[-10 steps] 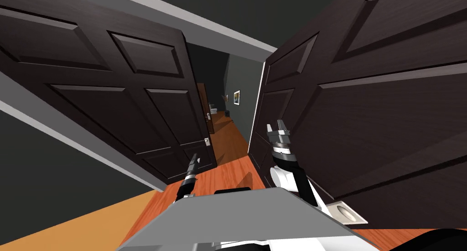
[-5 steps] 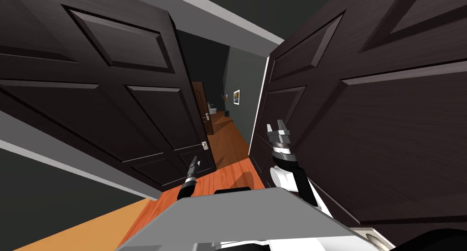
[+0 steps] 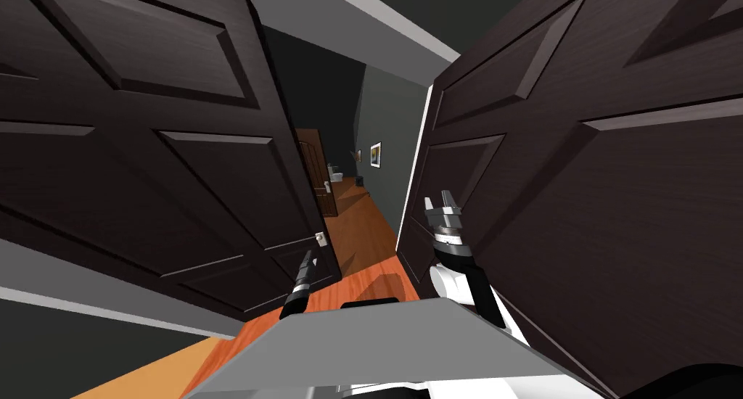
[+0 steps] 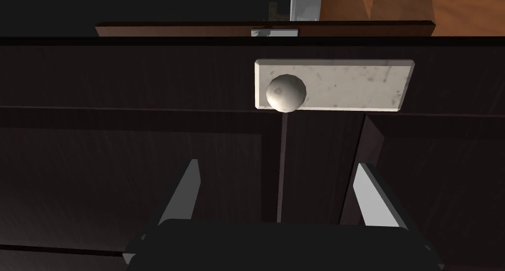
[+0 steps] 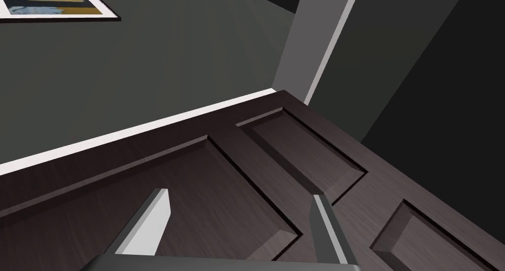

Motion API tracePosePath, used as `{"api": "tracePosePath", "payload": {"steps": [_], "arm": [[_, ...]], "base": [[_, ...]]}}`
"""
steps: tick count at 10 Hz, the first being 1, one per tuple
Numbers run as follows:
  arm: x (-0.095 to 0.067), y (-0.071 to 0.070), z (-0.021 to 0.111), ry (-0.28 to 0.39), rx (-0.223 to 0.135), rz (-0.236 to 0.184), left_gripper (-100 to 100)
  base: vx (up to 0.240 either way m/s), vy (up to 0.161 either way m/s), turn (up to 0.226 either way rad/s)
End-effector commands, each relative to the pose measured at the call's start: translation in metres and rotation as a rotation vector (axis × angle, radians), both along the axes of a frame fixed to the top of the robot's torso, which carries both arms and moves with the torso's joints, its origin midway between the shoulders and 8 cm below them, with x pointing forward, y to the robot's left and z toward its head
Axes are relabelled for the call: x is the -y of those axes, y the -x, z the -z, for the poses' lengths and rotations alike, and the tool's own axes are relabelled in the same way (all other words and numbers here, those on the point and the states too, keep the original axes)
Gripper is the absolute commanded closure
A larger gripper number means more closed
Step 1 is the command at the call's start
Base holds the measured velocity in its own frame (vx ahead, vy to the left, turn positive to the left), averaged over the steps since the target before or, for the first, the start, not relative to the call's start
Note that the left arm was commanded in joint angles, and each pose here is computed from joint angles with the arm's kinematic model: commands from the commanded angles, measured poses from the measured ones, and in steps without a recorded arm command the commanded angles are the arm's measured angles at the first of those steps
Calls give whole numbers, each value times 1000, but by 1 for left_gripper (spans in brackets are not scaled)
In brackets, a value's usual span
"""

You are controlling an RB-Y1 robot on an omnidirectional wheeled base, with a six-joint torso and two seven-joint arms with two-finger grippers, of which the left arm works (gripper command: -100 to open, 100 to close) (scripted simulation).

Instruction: Pull the door open

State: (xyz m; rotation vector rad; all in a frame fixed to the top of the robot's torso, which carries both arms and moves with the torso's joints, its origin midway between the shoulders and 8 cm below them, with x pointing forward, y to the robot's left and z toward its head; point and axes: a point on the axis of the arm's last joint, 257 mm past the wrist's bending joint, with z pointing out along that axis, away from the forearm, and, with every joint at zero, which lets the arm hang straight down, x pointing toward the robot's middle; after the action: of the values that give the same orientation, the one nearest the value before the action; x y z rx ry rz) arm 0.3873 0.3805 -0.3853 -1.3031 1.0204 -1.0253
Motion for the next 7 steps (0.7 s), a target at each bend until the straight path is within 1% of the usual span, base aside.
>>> {"api": "tracePosePath", "payload": {"steps": [1,5,7], "arm": [[-10,4,2,1,0,-12,-100],[-43,19,6,1,-2,-51,-100],[-54,23,6,1,-2,-65,-100]], "base": [[191,7,-73],[197,25,-102],[193,6,-62]]}}
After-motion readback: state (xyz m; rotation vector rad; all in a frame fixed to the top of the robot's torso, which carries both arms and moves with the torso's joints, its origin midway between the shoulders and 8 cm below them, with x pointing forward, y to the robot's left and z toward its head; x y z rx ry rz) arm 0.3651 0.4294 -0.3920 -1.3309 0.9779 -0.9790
